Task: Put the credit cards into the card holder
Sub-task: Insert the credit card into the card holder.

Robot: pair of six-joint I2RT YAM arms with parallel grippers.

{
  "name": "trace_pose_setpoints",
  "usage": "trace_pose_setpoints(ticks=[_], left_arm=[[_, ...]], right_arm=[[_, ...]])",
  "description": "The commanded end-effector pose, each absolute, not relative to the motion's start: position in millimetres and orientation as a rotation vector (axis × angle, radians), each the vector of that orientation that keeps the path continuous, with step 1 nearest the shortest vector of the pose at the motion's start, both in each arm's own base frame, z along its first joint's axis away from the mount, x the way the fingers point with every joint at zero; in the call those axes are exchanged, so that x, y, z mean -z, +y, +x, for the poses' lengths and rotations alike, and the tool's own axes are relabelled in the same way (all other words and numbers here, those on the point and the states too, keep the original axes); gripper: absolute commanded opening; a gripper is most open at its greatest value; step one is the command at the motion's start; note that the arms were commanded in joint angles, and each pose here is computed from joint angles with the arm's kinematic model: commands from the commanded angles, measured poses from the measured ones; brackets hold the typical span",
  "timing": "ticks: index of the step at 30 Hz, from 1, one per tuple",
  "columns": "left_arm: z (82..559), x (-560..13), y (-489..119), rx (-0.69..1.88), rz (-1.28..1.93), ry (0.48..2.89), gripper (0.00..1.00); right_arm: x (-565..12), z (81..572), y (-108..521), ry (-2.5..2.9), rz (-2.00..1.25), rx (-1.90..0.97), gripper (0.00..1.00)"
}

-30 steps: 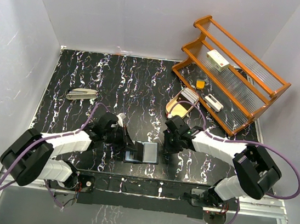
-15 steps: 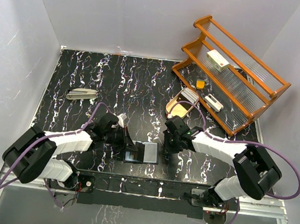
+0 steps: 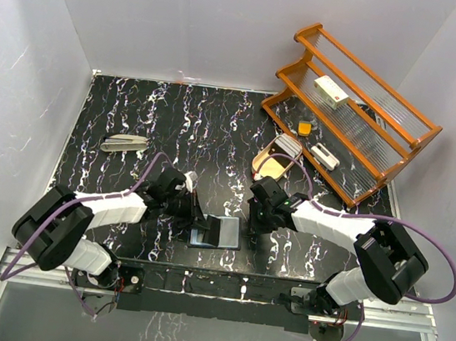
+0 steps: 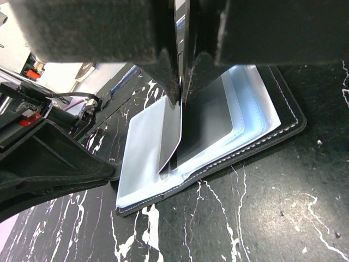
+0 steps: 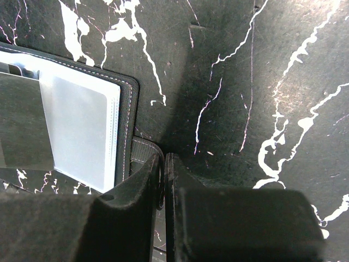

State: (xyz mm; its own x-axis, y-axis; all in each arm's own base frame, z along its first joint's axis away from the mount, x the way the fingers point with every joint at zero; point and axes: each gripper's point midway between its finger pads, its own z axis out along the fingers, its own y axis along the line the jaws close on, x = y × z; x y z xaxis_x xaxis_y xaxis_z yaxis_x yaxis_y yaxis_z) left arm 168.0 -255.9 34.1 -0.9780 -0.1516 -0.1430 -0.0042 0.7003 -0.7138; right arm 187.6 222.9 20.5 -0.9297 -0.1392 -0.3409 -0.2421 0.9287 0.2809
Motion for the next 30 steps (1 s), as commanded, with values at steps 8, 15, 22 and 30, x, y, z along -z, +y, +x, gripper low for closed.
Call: trace_pose_setpoints(ticks=[8, 15, 22, 30], left_arm=[[175.9, -23.9, -256.5, 1.103, -0.19, 2.733, 0.0], [177.6, -22.0, -263.0, 1.185, -0.264, 2.688, 0.0], [181.6, -25.2, -272.2, 1.235, -0.292, 2.642, 0.0], [181.7, -17.0, -266.6, 1.183, -0.296, 2.638, 0.0]], right_arm=[[-31.8, 199.5, 228.9, 2.696, -0.232, -0.487, 0.0], [-38.2, 197.9, 231.0, 2.662, -0.156, -0.548, 0.0], [-46.4, 195.0, 237.5, 2.618, -0.092, -0.653, 0.0], [-41.4, 187.1, 238.4, 2.619, -0.037, -0.713, 0.0]])
